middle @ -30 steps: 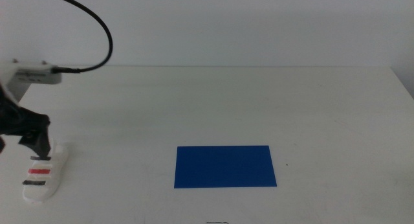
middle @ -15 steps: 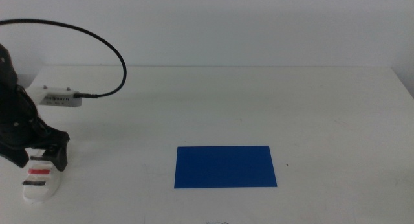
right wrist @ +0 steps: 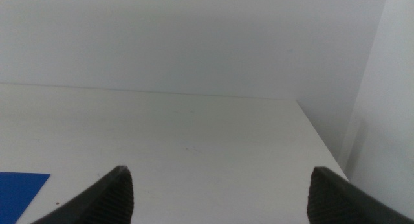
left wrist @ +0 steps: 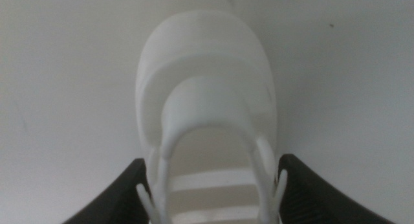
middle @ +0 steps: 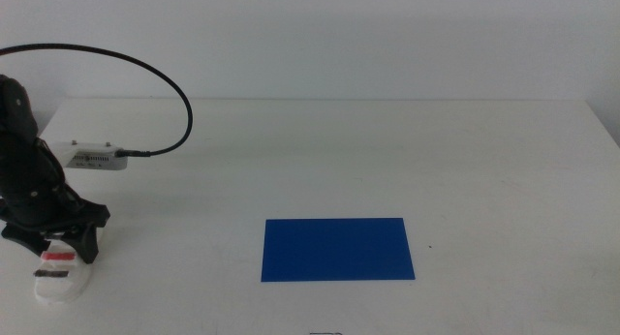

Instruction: Use one arm to grab the shoe from the table and place it on the mat.

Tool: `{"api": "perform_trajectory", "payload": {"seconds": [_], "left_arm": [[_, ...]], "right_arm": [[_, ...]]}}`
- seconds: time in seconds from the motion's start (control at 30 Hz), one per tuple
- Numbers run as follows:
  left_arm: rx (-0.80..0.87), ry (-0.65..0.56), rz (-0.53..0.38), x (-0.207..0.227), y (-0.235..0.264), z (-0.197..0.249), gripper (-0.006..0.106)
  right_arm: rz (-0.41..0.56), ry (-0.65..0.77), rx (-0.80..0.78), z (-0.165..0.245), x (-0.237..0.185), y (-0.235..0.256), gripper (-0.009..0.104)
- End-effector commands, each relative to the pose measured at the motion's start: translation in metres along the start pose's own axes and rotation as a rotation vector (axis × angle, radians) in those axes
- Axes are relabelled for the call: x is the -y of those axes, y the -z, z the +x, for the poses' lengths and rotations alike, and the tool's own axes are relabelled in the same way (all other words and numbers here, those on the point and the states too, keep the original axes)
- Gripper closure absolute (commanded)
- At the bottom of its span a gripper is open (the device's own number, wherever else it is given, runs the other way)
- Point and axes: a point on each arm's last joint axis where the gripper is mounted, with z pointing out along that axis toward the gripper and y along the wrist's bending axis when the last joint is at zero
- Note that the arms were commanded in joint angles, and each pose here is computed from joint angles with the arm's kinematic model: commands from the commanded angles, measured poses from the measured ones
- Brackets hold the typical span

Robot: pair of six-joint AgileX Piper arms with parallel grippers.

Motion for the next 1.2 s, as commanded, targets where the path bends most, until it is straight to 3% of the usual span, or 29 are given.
{"api": "perform_trajectory", "payload": {"seconds": [0.0,0.13,0.23,0.4,0.83,1.17], "left_arm": [[0.049,0.050,0.000,0.003,0.030,0.000,0.068],[0.066,0.108,0.016,0.019,0.056,0.006,0.092],[0.091,0.097,0.000,0.045,0.075,0.011,0.102],[0.116,0.057,0.023,0.106,0.088,0.011,0.102],[0.089,-0.220,0.057,0.270,0.077,-0.021,0.102],[0.071,-0.372,0.058,0.331,0.061,-0.037,0.102]], "right_arm": [[0.008,0.013,0.113,-0.014,0.001,0.003,0.001],[0.008,0.013,0.113,-0.014,0.001,0.003,0.001],[0.008,0.013,0.113,-0.014,0.001,0.003,0.001],[0.008,0.013,0.113,-0.014,0.001,0.003,0.001],[0.008,0.013,0.113,-0.014,0.001,0.003,0.001],[0.008,0.013,0.113,-0.014,0.001,0.003,0.001]]}}
